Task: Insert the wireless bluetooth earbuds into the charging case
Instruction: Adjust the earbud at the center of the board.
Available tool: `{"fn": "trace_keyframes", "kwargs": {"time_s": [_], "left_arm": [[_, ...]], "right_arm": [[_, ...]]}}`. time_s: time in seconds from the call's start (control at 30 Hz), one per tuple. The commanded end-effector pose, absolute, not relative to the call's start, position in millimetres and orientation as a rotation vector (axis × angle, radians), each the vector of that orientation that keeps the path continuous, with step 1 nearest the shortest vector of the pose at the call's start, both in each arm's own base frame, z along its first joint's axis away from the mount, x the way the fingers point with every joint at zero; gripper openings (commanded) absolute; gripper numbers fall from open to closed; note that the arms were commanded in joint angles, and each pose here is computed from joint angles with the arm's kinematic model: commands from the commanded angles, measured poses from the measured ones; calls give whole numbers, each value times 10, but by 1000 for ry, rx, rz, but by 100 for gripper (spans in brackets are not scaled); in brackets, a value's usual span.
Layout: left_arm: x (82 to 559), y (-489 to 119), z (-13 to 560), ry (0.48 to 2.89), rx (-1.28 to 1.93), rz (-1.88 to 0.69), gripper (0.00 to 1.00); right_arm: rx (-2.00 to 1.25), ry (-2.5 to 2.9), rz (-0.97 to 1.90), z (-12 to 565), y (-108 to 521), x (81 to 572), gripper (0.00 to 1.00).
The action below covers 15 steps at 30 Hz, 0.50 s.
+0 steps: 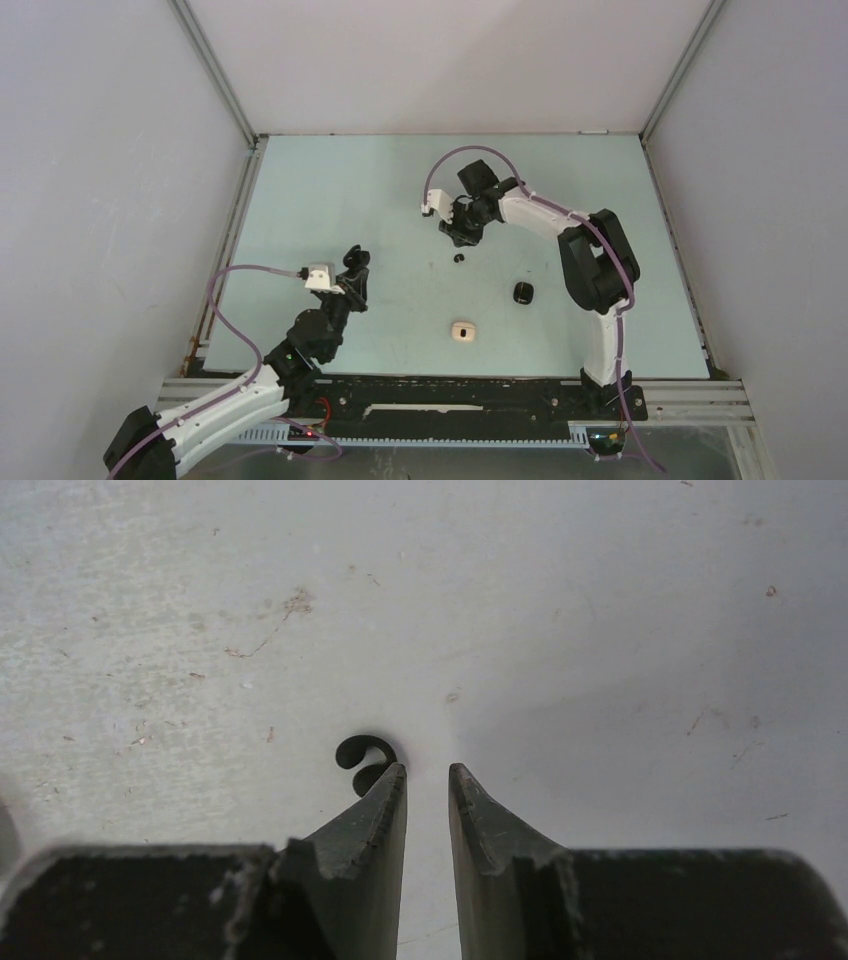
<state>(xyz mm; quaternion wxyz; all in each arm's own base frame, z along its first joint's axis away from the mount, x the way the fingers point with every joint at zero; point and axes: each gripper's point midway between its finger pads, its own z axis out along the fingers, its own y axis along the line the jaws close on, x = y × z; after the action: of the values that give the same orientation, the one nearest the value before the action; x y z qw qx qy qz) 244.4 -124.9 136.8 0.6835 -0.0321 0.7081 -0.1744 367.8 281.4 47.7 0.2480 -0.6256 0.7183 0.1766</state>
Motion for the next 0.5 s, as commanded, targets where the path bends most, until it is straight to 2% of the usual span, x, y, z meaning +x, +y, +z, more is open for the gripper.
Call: {"fn": "trace_keyframes", "kwargs": {"time_s": [0.0,0.47], "left_arm": [[2421,-1203,1207,1596,-70,-382,0],[2419,-1226,1210,1597,-59,-390,0]], "right_arm": [[-1732,1946,562,543,2854,3685,26],[-1811,2032,532,362,2825,3699,28]]}}
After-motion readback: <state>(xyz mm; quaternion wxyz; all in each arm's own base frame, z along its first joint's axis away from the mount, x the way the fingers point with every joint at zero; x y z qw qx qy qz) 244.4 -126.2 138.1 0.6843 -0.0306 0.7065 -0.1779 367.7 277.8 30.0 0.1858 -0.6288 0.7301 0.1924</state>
